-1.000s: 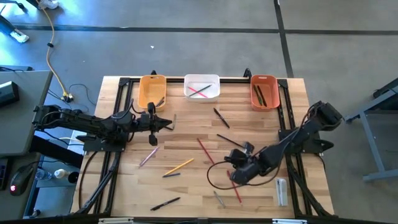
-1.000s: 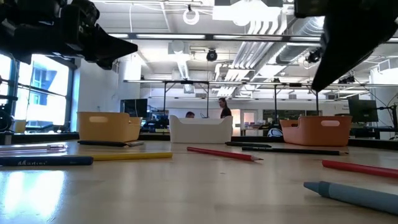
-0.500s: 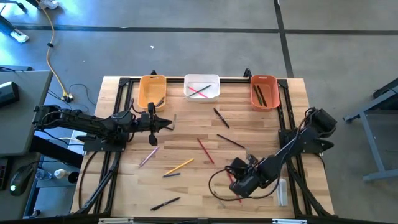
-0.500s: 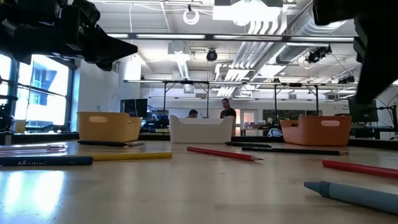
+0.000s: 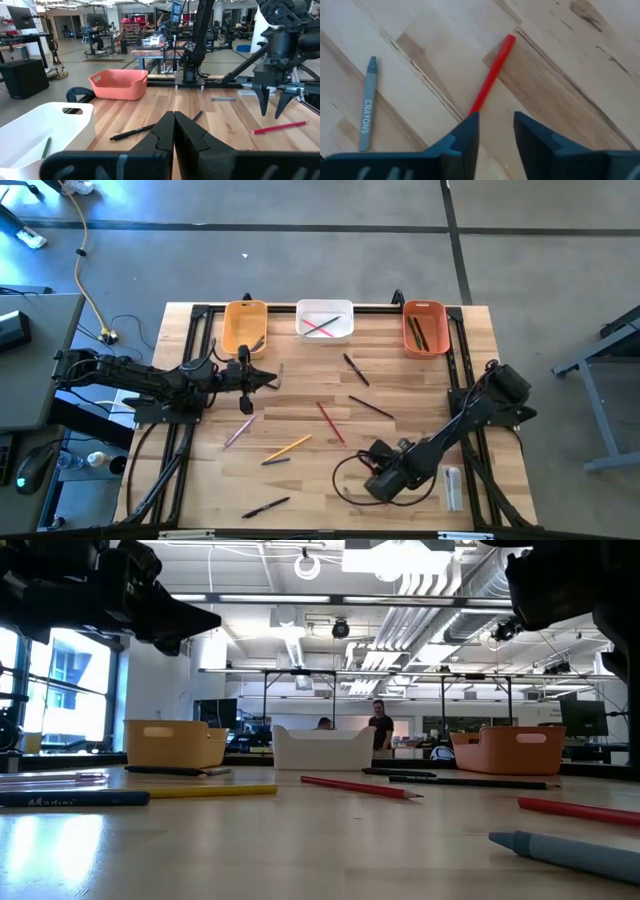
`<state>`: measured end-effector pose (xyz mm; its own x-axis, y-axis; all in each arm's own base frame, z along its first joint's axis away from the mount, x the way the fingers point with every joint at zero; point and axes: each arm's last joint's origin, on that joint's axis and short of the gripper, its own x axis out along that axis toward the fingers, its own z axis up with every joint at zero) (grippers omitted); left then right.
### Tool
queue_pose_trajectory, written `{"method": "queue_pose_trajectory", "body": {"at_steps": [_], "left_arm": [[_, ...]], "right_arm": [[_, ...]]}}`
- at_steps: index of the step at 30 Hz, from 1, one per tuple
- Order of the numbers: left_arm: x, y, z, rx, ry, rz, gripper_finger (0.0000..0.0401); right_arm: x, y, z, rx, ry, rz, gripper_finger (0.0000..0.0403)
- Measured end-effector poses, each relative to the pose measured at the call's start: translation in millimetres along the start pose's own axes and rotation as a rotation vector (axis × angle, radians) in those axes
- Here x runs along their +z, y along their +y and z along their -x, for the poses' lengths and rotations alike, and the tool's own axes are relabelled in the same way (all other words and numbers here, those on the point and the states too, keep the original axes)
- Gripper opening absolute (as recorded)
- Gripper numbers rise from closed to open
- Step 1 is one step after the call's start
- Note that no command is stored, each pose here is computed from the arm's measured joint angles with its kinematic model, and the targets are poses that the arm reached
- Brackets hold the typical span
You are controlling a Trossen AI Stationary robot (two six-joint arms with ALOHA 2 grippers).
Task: Sort crayons/erasers/pens/pencils in bins
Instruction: Put the red color pencil into the white bin
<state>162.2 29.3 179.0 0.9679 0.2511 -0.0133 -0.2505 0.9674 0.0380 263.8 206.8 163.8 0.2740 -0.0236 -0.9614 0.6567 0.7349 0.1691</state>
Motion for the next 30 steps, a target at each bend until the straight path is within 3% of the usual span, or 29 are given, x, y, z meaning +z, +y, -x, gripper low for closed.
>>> {"method": "queue_pose_trajectory", "body": {"at_steps": [21,30], "left_arm": [[-2,0,0,0.002,0.019,0.006,0.0000],[-2,0,0,0.002,0.019,0.007,0.0000]], "right_arm": [[-5,4,-25,-0.032,0.033,0.002,0.0133],[-4,-9,-24,-0.163,0.053,0.027,0.0085]]}}
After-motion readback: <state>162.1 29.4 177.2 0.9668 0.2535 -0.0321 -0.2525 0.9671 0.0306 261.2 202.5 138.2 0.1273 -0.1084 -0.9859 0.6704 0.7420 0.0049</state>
